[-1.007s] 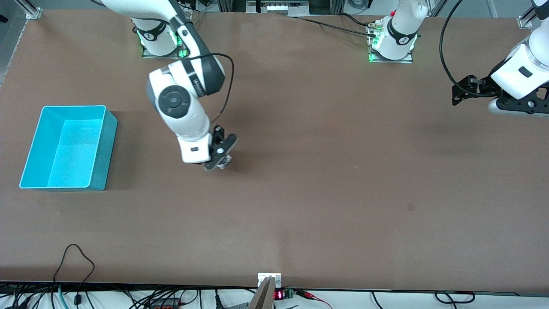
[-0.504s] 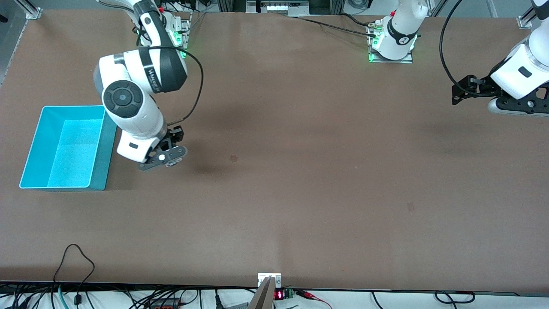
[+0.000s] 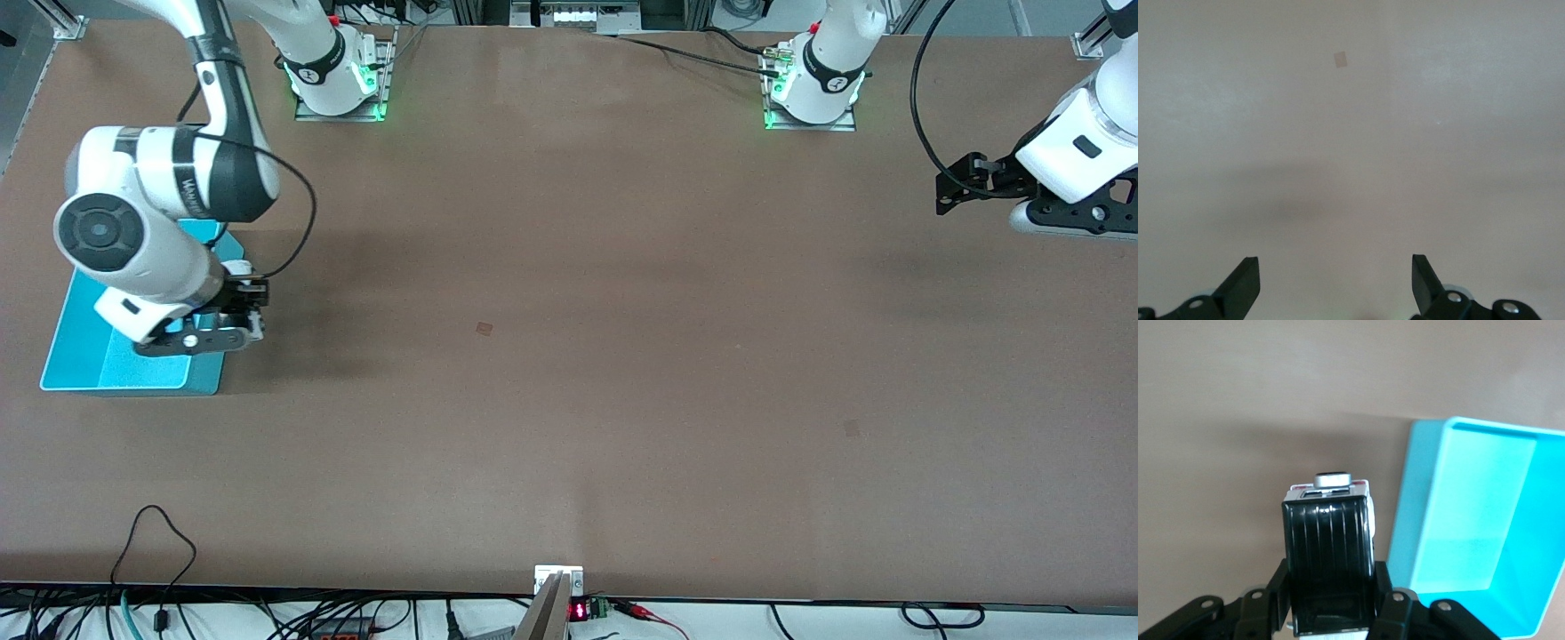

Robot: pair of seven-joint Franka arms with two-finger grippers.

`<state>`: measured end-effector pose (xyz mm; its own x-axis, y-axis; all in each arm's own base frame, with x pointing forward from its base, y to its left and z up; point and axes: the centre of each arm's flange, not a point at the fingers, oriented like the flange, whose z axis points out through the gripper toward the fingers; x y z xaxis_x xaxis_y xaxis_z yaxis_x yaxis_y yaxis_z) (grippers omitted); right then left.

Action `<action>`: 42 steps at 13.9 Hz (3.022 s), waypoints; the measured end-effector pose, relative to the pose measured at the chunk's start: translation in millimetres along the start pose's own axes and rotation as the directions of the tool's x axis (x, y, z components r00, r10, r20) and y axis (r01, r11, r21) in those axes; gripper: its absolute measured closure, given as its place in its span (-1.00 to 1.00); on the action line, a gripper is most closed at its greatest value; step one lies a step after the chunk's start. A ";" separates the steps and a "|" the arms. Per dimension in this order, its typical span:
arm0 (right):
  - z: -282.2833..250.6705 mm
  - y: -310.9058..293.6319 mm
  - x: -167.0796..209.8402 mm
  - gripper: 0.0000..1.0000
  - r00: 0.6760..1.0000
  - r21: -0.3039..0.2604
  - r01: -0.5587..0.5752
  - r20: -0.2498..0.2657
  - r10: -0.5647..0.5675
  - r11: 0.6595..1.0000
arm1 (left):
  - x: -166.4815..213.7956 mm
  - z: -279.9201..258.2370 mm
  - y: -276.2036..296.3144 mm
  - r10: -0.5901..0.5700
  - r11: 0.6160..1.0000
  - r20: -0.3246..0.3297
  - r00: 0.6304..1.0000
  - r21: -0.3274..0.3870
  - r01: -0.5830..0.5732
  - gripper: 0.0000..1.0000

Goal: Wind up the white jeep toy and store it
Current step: 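Lower the held jeep into the blue bin with the right gripper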

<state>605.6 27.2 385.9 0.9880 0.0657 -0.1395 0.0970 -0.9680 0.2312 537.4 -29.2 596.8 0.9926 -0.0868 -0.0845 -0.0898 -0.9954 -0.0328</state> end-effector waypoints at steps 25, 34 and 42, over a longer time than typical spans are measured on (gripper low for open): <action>228.7 177.4 -116.4 -0.04 0.990 0.116 -0.097 -0.093 0.108 0.988 | -0.1 -0.7 2.9 0.005 1.000 0.000 1.000 0.001 -0.005 -1.00; 224.5 175.9 -98.7 -0.65 0.989 0.126 -0.034 -0.141 0.052 0.991 | 0.0 -0.8 3.9 0.007 1.000 0.000 1.000 0.001 -0.007 -1.00; 124.4 191.9 -62.2 -1.00 0.967 0.198 0.137 -0.238 -0.088 0.971 | 0.0 -1.0 4.6 0.008 1.000 -0.001 1.000 0.001 -0.008 -1.00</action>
<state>547.9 -192.8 319.1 0.9757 0.2061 0.0738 0.2056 -0.9785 0.0148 537.1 -33.8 597.6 0.9919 -0.0949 -0.0841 -0.0980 -0.9946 -0.0331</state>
